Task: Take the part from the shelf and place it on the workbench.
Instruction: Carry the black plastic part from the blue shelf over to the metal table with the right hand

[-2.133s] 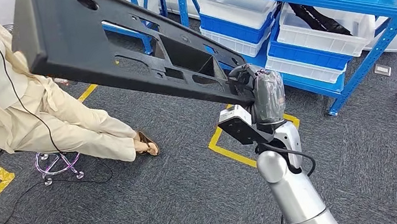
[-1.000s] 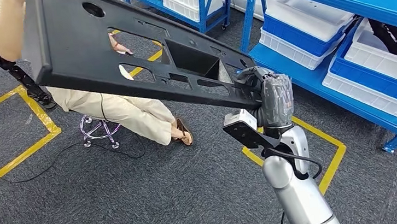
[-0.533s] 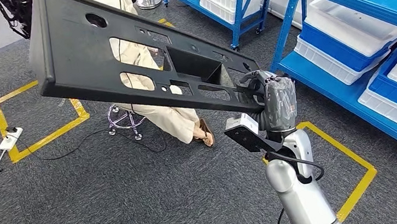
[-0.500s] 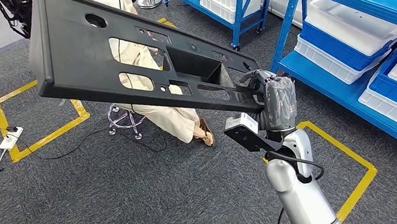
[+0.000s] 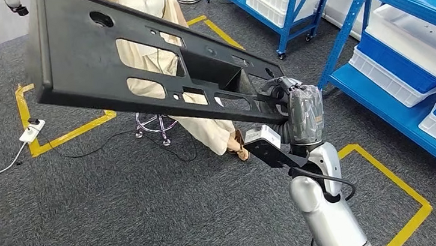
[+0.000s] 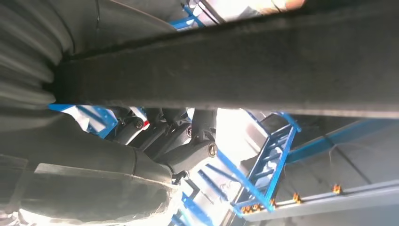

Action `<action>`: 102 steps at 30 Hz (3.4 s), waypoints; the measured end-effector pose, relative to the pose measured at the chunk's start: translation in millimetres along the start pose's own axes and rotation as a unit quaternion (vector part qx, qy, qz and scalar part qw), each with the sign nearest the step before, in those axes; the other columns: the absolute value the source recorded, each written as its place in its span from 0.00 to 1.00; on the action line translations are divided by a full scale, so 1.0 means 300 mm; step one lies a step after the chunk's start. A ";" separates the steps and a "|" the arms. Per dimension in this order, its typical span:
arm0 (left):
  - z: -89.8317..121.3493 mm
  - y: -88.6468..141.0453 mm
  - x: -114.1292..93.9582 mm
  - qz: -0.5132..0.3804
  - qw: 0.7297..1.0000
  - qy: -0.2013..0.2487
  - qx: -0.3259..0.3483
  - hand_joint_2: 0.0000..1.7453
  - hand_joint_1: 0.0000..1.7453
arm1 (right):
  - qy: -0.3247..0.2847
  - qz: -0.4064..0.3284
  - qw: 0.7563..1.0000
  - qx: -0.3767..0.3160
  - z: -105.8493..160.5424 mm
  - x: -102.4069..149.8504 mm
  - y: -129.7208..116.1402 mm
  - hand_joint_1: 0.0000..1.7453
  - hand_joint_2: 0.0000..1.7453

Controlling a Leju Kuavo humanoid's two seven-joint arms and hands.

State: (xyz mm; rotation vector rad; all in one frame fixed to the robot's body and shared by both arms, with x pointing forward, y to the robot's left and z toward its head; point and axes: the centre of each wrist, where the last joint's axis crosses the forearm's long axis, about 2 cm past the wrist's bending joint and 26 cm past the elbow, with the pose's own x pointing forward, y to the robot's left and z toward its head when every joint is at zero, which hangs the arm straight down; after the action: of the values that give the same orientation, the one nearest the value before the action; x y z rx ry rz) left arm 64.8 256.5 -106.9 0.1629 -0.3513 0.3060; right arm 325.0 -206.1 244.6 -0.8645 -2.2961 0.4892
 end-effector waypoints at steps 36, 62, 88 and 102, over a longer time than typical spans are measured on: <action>0.002 0.008 -0.013 -0.008 0.998 0.053 0.023 1.00 0.00 | -0.041 -0.057 0.995 0.065 -0.434 0.224 0.076 1.00 1.00; 0.003 0.022 -0.030 0.006 0.999 0.050 0.021 1.00 0.00 | -0.036 -0.057 0.987 0.146 -0.424 0.298 0.226 1.00 1.00; 0.004 0.029 -0.038 0.006 0.999 0.043 0.021 1.00 0.00 | -0.026 -0.048 0.985 0.166 -0.407 0.255 0.252 1.00 1.00; 0.001 0.026 -0.026 0.003 1.000 0.010 0.000 1.00 0.00 | -0.016 -0.021 0.987 0.160 -0.404 0.210 0.229 1.00 1.00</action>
State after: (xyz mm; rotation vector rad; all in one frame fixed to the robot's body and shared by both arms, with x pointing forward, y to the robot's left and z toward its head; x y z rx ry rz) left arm 55.2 261.7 -108.7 0.1591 -0.3316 0.3143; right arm 400.5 -99.2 323.9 -0.6524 -2.1778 0.8295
